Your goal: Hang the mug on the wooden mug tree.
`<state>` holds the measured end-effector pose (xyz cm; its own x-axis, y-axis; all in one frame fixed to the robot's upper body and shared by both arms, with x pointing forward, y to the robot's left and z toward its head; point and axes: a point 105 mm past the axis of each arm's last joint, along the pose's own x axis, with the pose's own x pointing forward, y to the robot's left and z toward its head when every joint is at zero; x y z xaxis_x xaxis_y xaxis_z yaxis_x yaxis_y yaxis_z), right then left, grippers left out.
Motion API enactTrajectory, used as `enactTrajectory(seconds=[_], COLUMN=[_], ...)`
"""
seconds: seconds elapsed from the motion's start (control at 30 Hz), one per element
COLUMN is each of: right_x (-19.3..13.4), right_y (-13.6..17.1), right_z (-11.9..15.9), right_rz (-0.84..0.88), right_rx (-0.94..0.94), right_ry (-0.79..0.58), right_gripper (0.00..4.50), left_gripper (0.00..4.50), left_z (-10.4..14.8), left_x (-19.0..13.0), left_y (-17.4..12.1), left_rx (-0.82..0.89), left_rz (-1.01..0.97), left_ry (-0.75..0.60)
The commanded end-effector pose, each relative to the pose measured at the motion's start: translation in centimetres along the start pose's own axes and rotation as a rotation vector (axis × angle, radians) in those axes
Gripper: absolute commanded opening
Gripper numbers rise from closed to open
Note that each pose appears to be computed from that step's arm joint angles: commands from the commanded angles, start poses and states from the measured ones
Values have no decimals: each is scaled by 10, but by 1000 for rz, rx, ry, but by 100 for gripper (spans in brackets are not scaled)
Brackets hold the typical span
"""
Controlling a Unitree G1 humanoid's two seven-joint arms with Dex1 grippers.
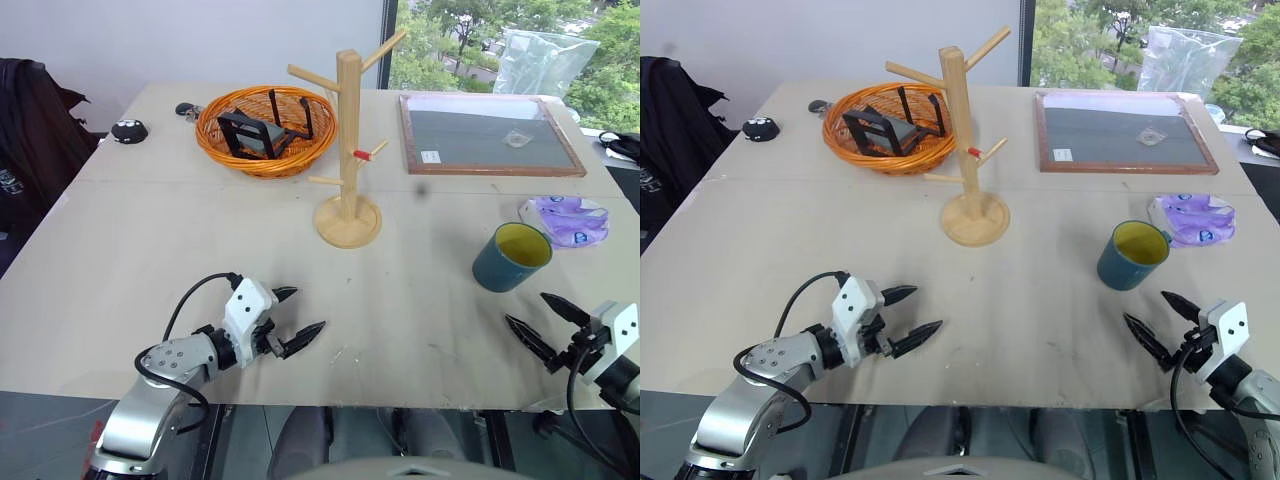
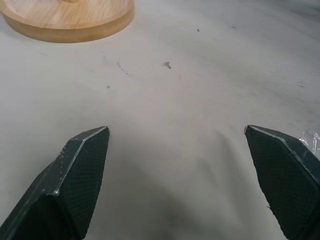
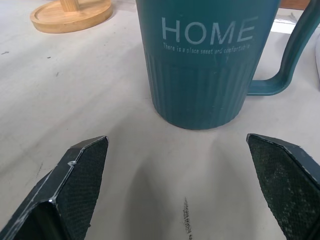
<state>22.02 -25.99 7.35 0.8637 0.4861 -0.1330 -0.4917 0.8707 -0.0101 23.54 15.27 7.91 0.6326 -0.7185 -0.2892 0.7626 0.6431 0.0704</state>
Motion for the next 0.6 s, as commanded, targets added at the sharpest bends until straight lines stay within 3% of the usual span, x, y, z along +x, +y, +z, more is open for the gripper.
enactTrajectory(seconds=[0.03,0.3,0.6], right_x=[-1,-9,9], right_y=[0,-23,-81], right_z=[9,9,27], right_rz=[0,-74,-174], right_rx=[-32,-82,-143], right_ry=[-19,8,-14], right_gripper=[450,450,450], left_gripper=[444,444,444], left_z=[9,24,75], left_x=[-4,1,17], left_y=[-3,-15,-36], left_rx=[30,54,104], left_rz=[-3,-73,-234], left_ry=[-29,-72,-164])
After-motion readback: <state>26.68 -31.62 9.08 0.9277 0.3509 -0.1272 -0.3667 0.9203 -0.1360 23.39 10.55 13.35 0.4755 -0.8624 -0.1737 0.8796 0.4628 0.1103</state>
